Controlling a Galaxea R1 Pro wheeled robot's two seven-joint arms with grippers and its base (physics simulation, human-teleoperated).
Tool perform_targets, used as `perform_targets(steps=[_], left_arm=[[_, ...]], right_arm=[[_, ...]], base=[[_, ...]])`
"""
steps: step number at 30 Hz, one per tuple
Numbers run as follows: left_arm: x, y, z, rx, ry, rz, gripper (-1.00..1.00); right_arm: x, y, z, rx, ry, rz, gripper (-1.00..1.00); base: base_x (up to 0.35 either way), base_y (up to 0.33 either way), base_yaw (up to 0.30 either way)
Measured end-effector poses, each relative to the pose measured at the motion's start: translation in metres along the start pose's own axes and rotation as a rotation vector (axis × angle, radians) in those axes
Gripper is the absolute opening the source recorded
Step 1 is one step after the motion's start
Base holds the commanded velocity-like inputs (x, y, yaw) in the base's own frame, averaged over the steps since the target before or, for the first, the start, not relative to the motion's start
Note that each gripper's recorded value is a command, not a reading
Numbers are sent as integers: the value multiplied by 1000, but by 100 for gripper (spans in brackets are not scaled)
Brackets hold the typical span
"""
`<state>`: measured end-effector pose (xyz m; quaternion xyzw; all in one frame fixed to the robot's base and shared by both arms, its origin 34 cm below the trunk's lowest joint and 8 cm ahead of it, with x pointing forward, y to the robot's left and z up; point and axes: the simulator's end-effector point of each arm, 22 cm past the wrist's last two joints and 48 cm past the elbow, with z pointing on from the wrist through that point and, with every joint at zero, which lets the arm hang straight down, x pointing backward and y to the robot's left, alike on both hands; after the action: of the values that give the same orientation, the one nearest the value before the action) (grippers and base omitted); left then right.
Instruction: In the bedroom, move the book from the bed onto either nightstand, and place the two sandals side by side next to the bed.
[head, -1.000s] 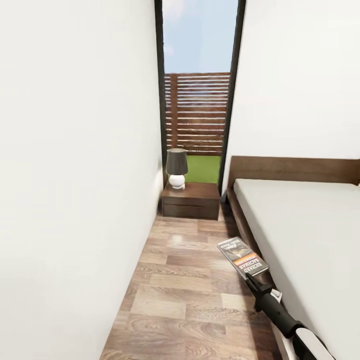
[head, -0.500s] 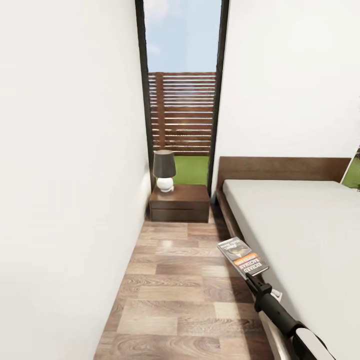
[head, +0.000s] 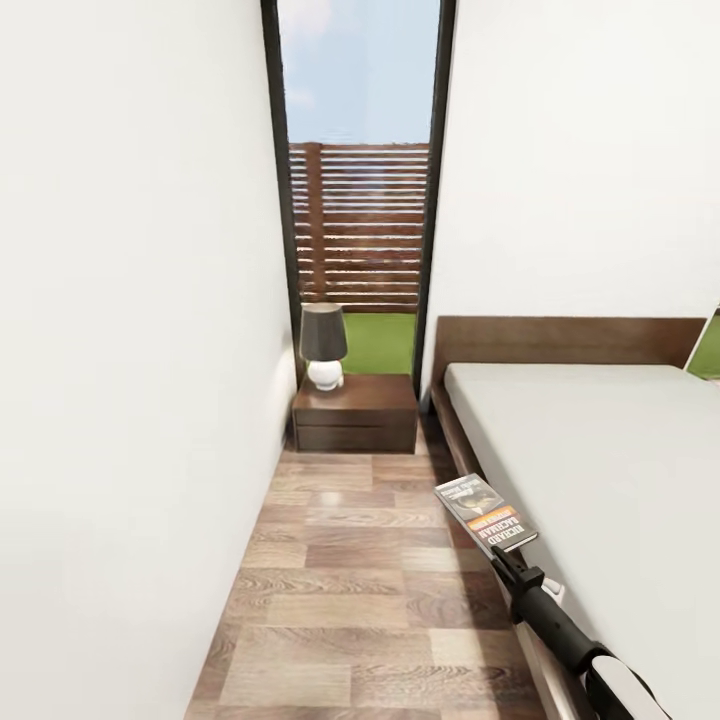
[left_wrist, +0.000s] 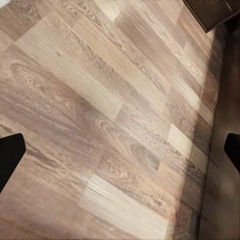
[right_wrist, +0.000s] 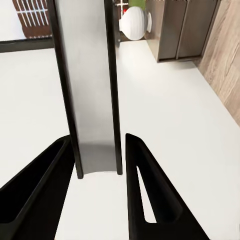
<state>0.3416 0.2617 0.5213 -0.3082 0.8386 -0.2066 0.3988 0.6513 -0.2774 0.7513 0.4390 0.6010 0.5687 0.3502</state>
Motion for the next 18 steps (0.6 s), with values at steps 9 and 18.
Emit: perform_targets(steps=[9, 18], left_arm=[[0, 0, 0, 0, 0, 0, 100], [0, 0, 0, -1, 0, 1, 100]], right_arm=[[1, 0, 0, 1, 2, -1, -100], [1, 0, 0, 1, 3, -1, -100]], base=[[230, -36, -1], [229, -112, 0]])
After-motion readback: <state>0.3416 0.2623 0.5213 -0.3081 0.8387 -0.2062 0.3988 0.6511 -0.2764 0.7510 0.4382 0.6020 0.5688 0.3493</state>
